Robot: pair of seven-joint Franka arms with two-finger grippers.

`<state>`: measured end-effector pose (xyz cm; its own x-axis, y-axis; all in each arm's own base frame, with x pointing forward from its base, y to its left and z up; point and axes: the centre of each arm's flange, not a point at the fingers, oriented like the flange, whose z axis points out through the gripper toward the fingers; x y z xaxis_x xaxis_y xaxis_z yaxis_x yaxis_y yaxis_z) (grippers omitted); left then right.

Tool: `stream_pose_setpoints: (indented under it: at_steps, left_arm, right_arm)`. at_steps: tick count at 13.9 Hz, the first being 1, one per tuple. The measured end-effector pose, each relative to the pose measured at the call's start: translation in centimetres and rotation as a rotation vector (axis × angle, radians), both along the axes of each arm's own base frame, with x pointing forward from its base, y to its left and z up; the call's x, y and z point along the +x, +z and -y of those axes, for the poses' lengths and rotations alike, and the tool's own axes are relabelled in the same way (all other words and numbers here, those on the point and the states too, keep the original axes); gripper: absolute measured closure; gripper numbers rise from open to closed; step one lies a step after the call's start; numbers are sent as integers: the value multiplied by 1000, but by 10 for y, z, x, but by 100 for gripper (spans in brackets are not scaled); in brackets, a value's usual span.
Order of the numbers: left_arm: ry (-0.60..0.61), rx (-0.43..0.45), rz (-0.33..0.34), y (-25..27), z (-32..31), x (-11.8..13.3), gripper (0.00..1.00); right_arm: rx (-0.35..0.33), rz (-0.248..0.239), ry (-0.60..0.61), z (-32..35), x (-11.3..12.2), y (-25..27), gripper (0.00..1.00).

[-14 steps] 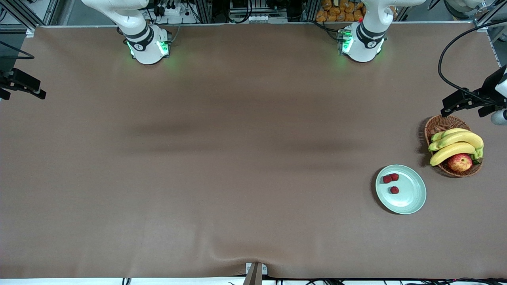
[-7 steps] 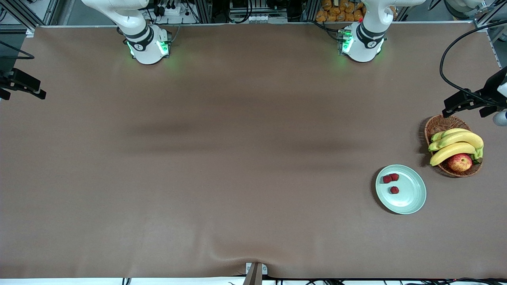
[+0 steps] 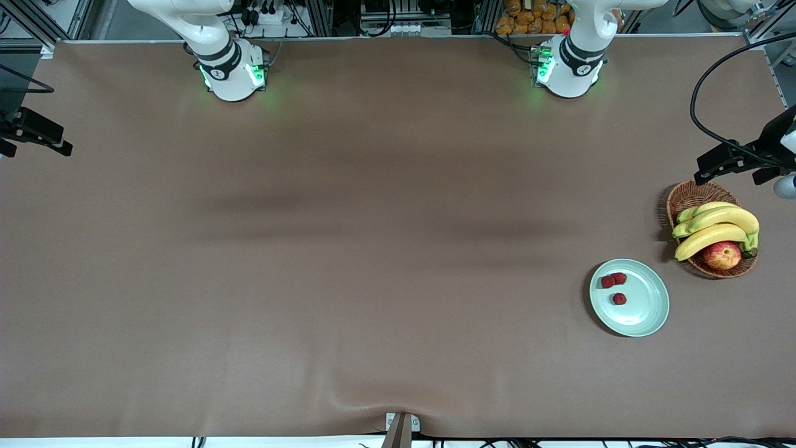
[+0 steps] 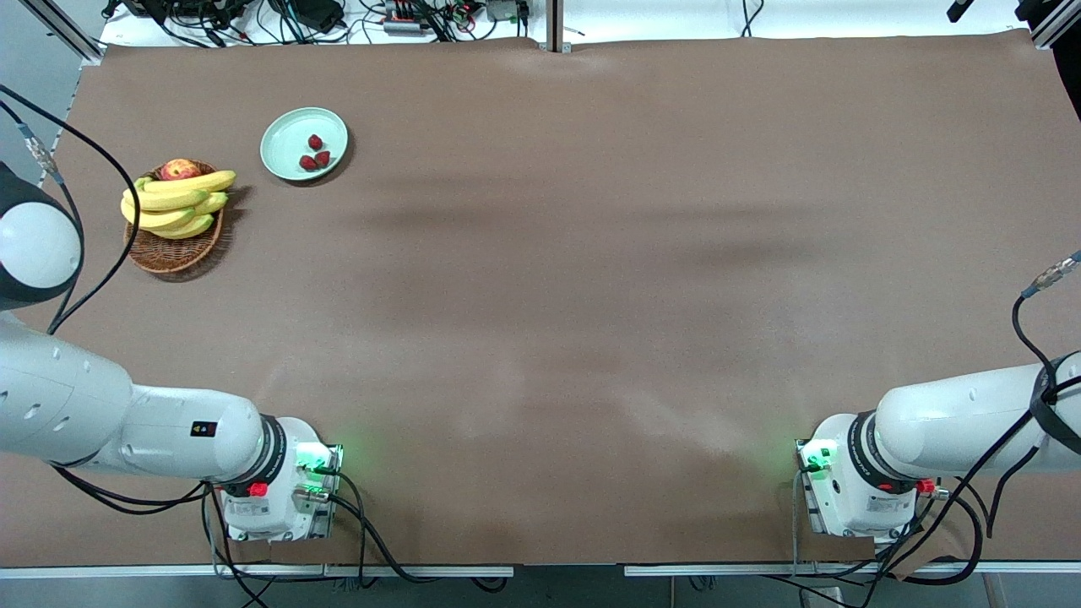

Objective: Collect all strawberries into plate

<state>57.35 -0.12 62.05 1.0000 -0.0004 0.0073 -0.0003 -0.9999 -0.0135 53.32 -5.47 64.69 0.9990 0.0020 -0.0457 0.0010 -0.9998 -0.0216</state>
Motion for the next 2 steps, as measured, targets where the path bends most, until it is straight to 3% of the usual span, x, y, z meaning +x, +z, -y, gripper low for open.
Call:
stream_pose_setpoints:
  at_steps: [2]
  left_arm:
    - [0, 0, 0, 0, 0, 0, 0]
  right_arm:
    - [0, 0, 0, 0, 0, 0, 0]
